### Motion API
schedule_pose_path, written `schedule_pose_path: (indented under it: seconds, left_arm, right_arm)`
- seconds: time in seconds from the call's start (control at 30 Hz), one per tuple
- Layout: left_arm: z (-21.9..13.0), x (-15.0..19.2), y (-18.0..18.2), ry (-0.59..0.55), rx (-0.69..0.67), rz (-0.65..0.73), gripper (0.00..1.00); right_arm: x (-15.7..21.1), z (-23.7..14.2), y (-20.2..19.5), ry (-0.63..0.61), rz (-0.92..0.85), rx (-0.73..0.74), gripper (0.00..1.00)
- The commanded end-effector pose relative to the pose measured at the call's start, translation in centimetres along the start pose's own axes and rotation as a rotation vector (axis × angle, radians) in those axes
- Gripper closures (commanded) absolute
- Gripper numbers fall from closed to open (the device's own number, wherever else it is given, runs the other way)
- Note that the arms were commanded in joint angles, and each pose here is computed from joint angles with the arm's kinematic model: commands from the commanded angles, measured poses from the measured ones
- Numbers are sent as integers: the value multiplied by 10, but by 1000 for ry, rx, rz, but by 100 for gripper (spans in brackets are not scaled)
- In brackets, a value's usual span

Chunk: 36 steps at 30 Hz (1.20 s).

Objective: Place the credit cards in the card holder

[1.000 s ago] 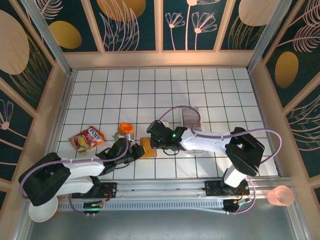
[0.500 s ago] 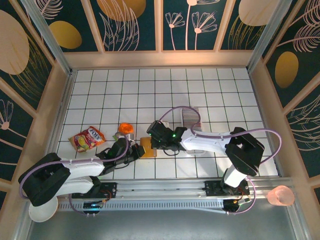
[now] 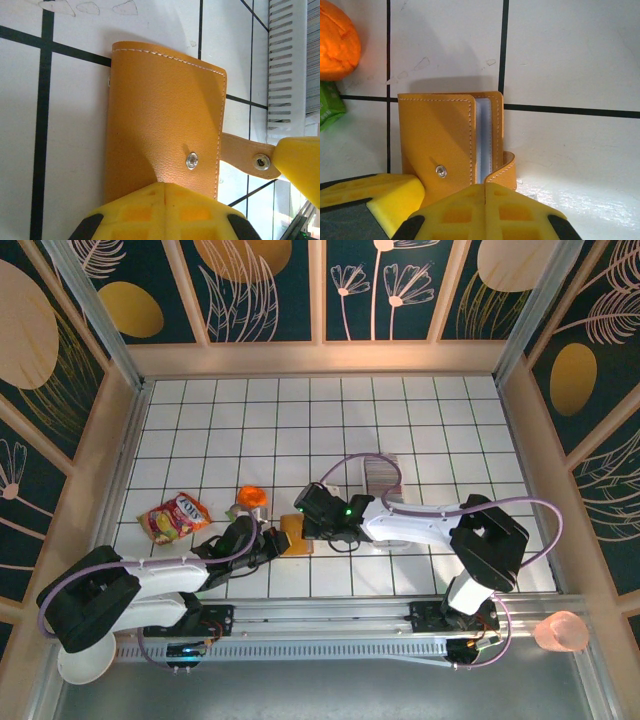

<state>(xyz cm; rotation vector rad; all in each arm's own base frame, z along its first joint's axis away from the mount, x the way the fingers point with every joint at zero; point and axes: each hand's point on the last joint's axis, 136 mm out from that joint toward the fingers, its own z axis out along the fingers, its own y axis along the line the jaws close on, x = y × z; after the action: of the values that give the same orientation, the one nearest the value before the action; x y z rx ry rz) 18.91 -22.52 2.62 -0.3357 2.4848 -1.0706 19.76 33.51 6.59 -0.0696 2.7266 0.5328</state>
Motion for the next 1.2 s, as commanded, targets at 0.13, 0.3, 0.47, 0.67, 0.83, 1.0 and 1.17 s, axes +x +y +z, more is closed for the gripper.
schedule_pose_path:
  seconds: [0.13, 0.3, 0.47, 0.67, 0.83, 1.0, 1.17]
  left_arm:
    - [-2, 17, 40, 51, -137, -9, 100]
    - [-3, 17, 39, 51, -133, -8, 100]
    - [-3, 17, 39, 53, -133, -8, 100]
    - [-4, 17, 38, 49, -129, -3, 100]
    - [-3, 17, 38, 51, -131, -7, 100]
    - [-3, 17, 38, 51, -129, -6, 100]
    - [-3, 17, 37, 51, -127, -9, 100]
  right_arm:
    - [3, -3, 17, 5, 21, -116, 100]
    - [7, 4, 43, 40, 47, -242, 100]
    - [9, 14, 52, 56, 66, -288, 100]
    - [12, 22, 44, 61, 56, -231, 100]
    - [14, 27, 37, 61, 56, -201, 100]
    - [13, 30, 35, 59, 52, -184, 100]
    - [11, 33, 32, 47, 66, -175, 100]
